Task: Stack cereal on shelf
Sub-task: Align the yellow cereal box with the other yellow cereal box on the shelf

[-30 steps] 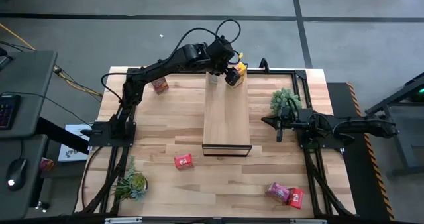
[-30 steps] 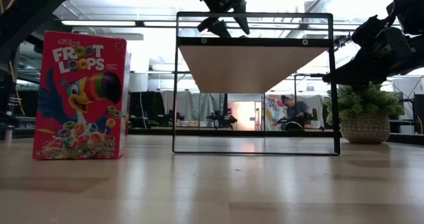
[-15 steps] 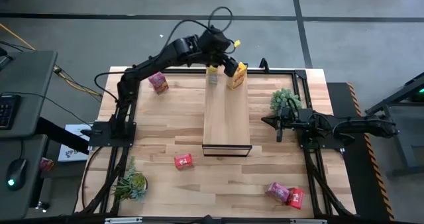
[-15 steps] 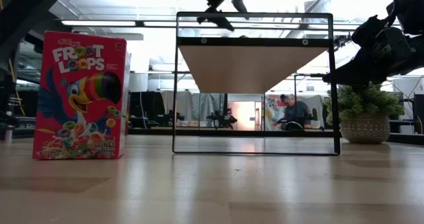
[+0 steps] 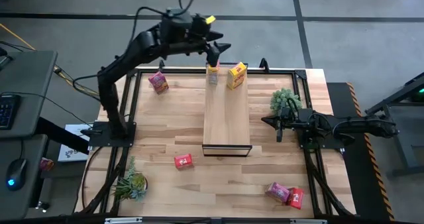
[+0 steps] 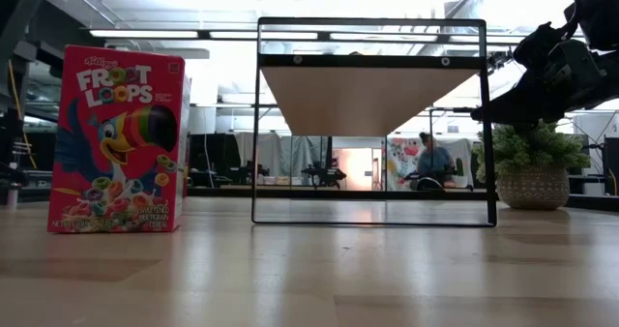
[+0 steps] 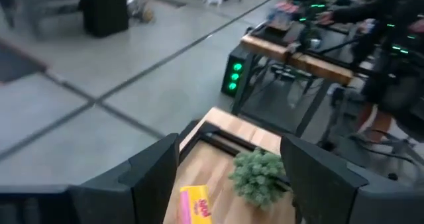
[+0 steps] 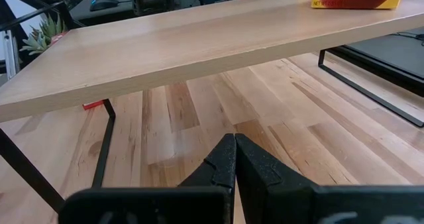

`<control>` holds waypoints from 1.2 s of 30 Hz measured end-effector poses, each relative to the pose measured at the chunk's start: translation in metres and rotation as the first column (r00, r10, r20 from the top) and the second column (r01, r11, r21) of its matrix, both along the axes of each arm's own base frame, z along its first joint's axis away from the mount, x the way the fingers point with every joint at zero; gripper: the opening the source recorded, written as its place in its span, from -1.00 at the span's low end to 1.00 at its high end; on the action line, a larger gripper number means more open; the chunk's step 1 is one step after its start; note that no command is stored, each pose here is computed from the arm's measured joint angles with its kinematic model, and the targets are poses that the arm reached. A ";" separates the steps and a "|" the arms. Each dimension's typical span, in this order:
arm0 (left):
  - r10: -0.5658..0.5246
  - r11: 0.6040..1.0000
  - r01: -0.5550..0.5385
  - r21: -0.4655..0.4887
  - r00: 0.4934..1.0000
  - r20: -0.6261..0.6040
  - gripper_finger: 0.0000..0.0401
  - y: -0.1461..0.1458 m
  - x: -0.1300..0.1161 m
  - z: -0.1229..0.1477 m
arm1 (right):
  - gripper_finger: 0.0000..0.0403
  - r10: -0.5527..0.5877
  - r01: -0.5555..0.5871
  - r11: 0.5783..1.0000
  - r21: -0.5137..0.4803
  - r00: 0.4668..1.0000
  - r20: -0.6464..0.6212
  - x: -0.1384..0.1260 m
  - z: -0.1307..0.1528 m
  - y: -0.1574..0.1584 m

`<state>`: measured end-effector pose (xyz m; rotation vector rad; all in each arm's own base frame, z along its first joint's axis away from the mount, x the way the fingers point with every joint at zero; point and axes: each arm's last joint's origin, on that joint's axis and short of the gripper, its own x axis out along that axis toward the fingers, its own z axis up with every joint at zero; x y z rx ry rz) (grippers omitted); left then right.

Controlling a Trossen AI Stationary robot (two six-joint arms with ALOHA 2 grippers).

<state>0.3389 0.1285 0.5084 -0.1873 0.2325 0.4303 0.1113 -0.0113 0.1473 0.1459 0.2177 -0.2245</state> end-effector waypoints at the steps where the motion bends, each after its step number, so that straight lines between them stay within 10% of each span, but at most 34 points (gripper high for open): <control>1: -0.013 1.000 0.013 0.015 1.000 0.010 0.23 -0.005 -0.003 0.004 | -1.00 0.000 0.000 1.000 0.000 1.000 0.000 0.000 0.000 0.000; 11: -0.239 0.966 0.215 0.142 0.954 0.182 0.06 -0.054 -0.033 -0.013 | -1.00 0.000 0.000 1.000 0.000 1.000 0.000 0.000 0.000 0.000; 23: -0.312 0.948 0.202 0.247 0.757 0.575 0.02 -0.080 -0.146 -0.103 | -1.00 0.000 0.000 1.000 0.000 1.000 0.000 0.000 0.000 0.000; 36: -0.286 0.933 0.128 0.335 0.831 0.478 0.01 -0.082 -0.184 -0.135 | -1.00 0.000 0.000 1.000 0.000 1.000 0.000 0.000 0.000 0.000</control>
